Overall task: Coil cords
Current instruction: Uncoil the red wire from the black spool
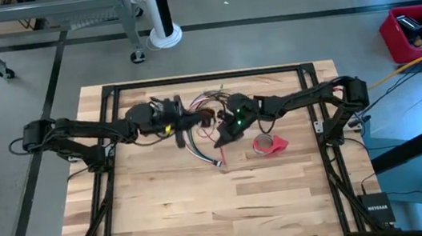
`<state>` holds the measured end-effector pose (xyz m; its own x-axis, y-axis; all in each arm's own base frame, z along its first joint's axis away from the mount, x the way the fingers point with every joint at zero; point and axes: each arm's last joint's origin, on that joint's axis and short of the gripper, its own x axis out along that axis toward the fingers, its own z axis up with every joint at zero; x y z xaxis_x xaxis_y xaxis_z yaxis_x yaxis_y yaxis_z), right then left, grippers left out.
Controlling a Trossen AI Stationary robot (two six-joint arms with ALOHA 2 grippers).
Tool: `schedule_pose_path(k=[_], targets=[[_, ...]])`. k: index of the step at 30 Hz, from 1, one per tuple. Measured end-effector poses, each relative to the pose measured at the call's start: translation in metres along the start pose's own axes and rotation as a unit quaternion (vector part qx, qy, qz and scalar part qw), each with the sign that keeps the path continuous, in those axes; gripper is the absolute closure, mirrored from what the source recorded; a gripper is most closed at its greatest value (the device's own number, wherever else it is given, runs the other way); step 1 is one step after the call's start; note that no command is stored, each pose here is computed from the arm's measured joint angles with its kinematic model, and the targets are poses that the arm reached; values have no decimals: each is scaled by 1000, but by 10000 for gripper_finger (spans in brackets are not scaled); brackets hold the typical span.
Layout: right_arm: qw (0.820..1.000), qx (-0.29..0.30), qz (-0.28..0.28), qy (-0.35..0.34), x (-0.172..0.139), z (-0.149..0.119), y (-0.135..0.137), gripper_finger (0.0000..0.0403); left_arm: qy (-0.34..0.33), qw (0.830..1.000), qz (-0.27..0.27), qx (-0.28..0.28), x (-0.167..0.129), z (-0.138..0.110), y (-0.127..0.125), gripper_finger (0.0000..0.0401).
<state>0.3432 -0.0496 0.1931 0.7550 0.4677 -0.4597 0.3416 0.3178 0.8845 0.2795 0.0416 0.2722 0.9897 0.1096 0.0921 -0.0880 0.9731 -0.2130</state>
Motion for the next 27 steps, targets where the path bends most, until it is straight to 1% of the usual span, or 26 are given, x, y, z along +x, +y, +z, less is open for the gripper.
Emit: schedule_pose_path(k=[3,8,10,14,19,21,24,27], targets=[[1000,8,-24,13,-1,-3,-5,394,6,1000,18,8,0,-1,6,400],[998,19,-46,25,-1,-6,-10,393,11,1000,28,9,-1,-1,14,400],[997,22,-60,33,-3,-8,-12,391,25,999,37,9,-2,-3,17,400],[994,24,-101,38,-7,-13,-17,394,76,996,57,3,-11,-3,22,400],[987,5,-162,-2,-21,-18,-14,394,148,986,75,-3,-31,-1,21,400],[984,-8,-176,-31,-27,-18,-9,392,172,983,67,-7,-41,2,18,400],[978,-33,-191,-76,-36,-18,-1,394,199,979,38,-16,-55,7,13,401],[970,-50,-200,-127,-45,-16,7,394,212,977,-8,-25,-63,10,6,401]])
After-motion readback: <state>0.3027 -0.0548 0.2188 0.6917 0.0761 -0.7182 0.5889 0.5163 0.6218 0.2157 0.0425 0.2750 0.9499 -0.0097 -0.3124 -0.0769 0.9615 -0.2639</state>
